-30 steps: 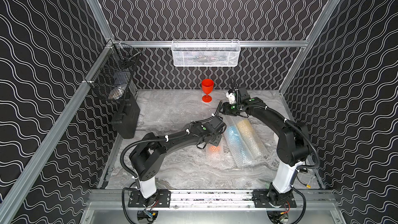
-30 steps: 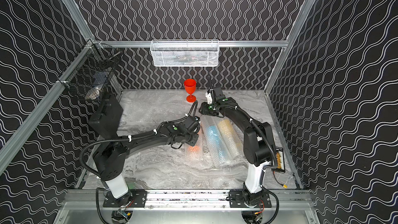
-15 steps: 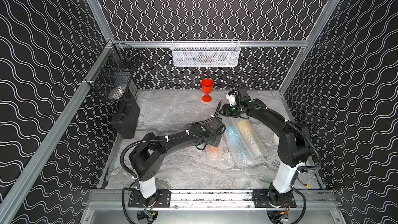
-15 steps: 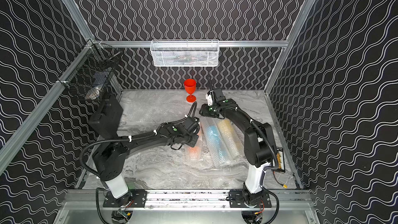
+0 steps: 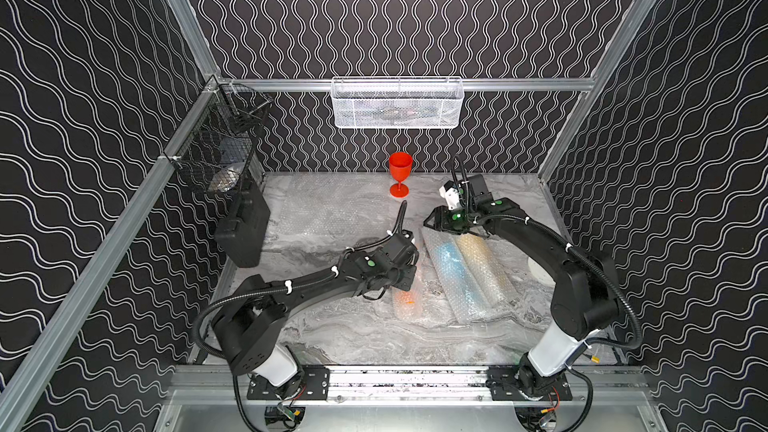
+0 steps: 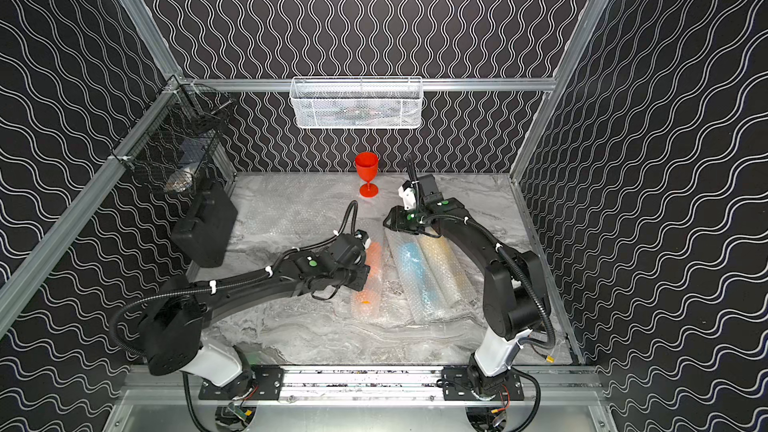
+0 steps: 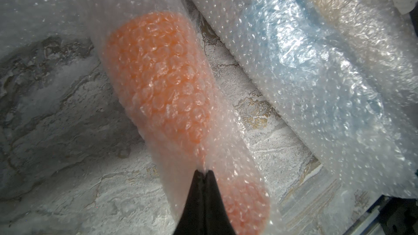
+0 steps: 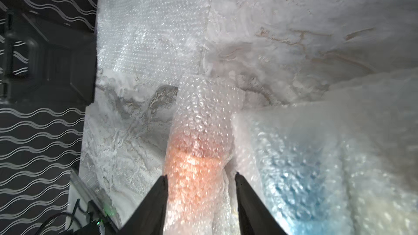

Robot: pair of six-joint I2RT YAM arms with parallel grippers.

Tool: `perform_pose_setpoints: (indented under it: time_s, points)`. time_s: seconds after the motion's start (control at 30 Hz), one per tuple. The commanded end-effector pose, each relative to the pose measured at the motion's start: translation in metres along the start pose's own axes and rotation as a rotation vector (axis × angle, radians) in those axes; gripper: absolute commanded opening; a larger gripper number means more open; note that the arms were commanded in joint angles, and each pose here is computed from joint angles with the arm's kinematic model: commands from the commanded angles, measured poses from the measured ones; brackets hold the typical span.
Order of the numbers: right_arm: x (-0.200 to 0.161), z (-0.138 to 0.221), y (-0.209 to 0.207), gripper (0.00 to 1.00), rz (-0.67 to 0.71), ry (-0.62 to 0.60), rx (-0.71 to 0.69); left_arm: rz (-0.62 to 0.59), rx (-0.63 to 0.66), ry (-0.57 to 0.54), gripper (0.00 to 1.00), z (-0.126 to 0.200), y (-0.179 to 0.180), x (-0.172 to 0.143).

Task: Unpack wine glasses from bubble wrap
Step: Move the bubble wrap to the center of the board.

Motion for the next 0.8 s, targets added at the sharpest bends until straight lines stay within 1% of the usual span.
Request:
perform_pose_setpoints:
  time_s: [0.0,0.1,0.17,0.27,0.33,0.47,0.63,0.77]
  points:
    - [-0.011,0.004,0.009,0.5,-0.004,0.03,0.081,0.082,-0.011,-0.031,0.0,0.005,0.005,-0.008]
    - [-0.033,0.002,0.01,0.5,0.015,0.08,0.077,0.117,0.011,-0.016,0.0,0.005,0.014,-0.025]
    - [-0.055,-0.005,0.011,0.49,0.029,0.143,0.076,0.127,0.027,0.014,0.0,0.001,0.02,-0.038]
    - [-0.085,-0.018,0.005,0.48,0.014,0.221,0.069,0.129,0.066,0.062,0.0,-0.006,0.026,-0.055]
    - [-0.098,-0.025,0.002,0.48,0.003,0.248,0.059,0.14,0.08,0.074,0.0,-0.007,0.029,-0.062]
    - [-0.108,-0.036,-0.002,0.47,-0.006,0.274,0.041,0.148,0.107,0.058,0.0,-0.002,0.034,-0.069]
    - [-0.107,-0.045,-0.005,0.46,0.01,0.283,-0.001,0.144,0.137,0.058,0.0,0.002,0.04,-0.072]
    - [-0.11,-0.05,0.01,0.46,0.095,0.297,-0.006,0.142,0.118,0.051,0.0,0.001,0.04,-0.073]
Point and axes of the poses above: each gripper's point midway between its finger pads, its own z axis back along the fingers, its own y axis along the line the jaws close on, x = y × z, the point moved 10 cm from there along z, back along the fingers, and after that the axes turned 10 degrees about -z, right-handed, at the moved point
